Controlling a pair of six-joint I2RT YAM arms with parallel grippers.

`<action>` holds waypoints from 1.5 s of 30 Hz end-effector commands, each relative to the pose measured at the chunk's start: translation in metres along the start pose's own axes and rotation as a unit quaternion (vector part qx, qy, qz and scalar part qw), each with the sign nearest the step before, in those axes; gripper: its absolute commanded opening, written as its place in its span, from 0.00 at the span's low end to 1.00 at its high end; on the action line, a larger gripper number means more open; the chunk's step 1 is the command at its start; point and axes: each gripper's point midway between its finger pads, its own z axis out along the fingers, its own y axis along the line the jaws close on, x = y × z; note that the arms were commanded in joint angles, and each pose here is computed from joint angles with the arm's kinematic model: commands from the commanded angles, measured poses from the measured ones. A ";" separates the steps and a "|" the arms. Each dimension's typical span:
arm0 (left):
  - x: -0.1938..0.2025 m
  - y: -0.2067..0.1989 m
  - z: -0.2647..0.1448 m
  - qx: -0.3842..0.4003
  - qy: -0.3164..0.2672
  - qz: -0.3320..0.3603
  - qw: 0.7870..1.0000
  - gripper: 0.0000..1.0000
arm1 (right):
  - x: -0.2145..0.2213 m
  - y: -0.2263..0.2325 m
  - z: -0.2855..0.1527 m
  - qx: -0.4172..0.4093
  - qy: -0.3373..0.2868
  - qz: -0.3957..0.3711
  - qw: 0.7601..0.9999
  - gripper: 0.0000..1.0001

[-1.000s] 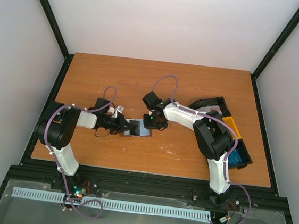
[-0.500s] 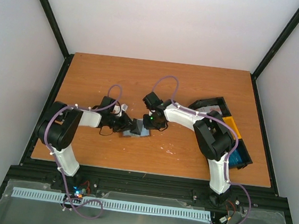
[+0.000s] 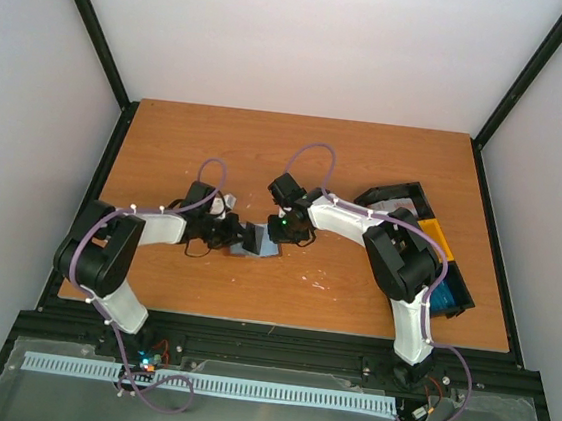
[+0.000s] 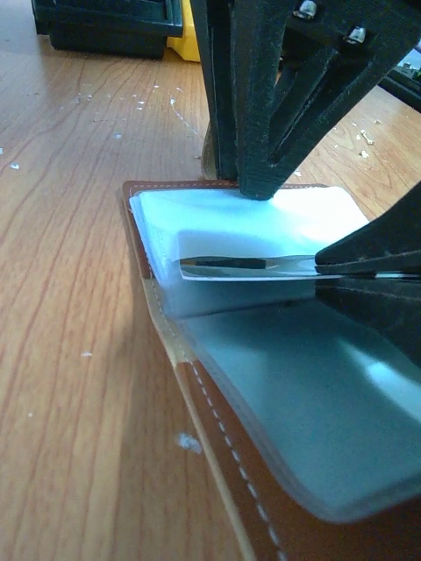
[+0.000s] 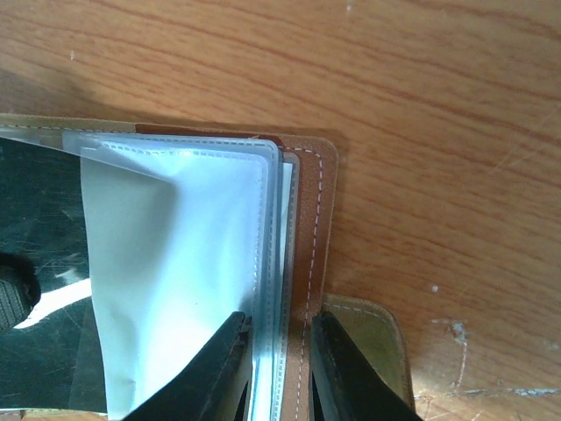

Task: Put the credit cards into the card holder
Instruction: Insert the credit card into the card holder.

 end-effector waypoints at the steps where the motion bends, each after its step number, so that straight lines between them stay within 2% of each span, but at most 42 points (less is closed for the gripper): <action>1: 0.008 0.027 -0.003 -0.048 -0.024 -0.033 0.998 0.01 | 0.046 -0.013 0.030 0.021 0.077 0.003 0.997 0.20; 12: 0.013 0.026 -0.002 0.005 -0.060 -0.068 0.996 0.01 | 0.052 -0.010 0.030 0.008 0.088 0.010 0.996 0.20; 20: 0.009 0.027 -0.004 0.008 -0.094 -0.103 0.990 0.01 | 0.055 -0.007 0.032 -0.005 0.092 0.019 0.996 0.20; 27: 0.007 0.022 0.001 0.026 -0.091 -0.123 0.988 0.01 | 0.056 -0.007 0.037 -0.008 0.094 0.022 0.995 0.20; 38: 0.006 0.011 0.004 0.031 -0.074 -0.092 0.993 0.01 | 0.054 -0.004 0.039 -0.013 0.094 0.021 0.995 0.20; 45: 0.012 0.012 0.006 0.035 -0.060 -0.101 0.992 0.01 | 0.053 -0.001 0.039 -0.021 0.092 0.024 0.995 0.20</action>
